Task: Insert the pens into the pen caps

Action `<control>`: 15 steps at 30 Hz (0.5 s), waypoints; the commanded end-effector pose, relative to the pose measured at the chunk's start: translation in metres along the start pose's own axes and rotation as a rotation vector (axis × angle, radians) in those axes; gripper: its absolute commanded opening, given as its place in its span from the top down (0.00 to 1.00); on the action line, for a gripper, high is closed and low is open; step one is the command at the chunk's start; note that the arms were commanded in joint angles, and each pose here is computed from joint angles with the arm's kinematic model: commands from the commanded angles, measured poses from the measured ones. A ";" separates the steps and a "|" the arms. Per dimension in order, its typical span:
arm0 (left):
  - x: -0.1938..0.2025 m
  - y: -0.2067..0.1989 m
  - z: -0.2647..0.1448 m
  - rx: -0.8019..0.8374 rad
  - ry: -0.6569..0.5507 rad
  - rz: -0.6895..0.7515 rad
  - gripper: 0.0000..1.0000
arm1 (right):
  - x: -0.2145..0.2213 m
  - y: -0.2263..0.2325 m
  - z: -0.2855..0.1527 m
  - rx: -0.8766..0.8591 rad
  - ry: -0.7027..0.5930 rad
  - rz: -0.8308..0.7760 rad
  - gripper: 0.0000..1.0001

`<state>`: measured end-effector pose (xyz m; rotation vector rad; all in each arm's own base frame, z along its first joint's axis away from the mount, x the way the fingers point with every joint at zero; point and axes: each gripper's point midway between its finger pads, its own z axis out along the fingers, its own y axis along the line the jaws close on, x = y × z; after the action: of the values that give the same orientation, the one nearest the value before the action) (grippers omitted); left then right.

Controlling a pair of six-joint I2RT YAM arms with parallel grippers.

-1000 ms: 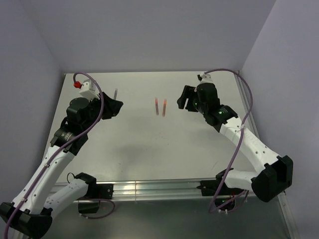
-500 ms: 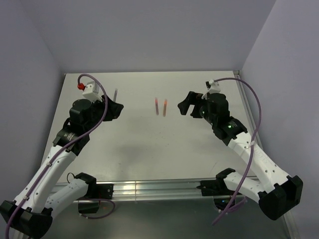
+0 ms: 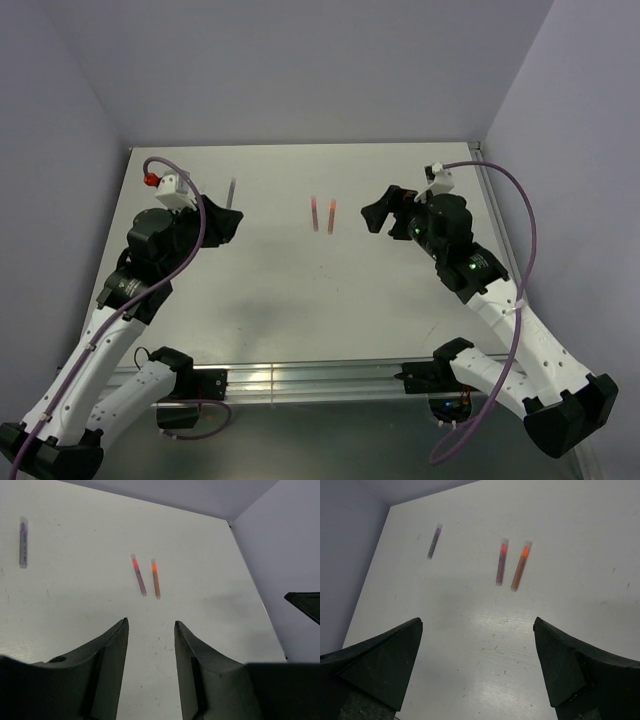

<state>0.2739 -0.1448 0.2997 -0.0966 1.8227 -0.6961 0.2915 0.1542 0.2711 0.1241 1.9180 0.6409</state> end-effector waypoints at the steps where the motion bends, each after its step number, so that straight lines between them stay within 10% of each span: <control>1: -0.008 -0.001 -0.003 0.013 -0.040 0.030 0.53 | 0.002 -0.003 -0.004 0.001 -0.005 0.008 0.00; 15: -0.009 -0.001 -0.004 0.011 -0.043 0.035 0.53 | 0.004 -0.005 -0.010 -0.004 -0.016 0.008 0.00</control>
<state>0.2728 -0.1431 0.2988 -0.0826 1.8187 -0.6818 0.2835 0.1505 0.2623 0.1254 1.9321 0.6363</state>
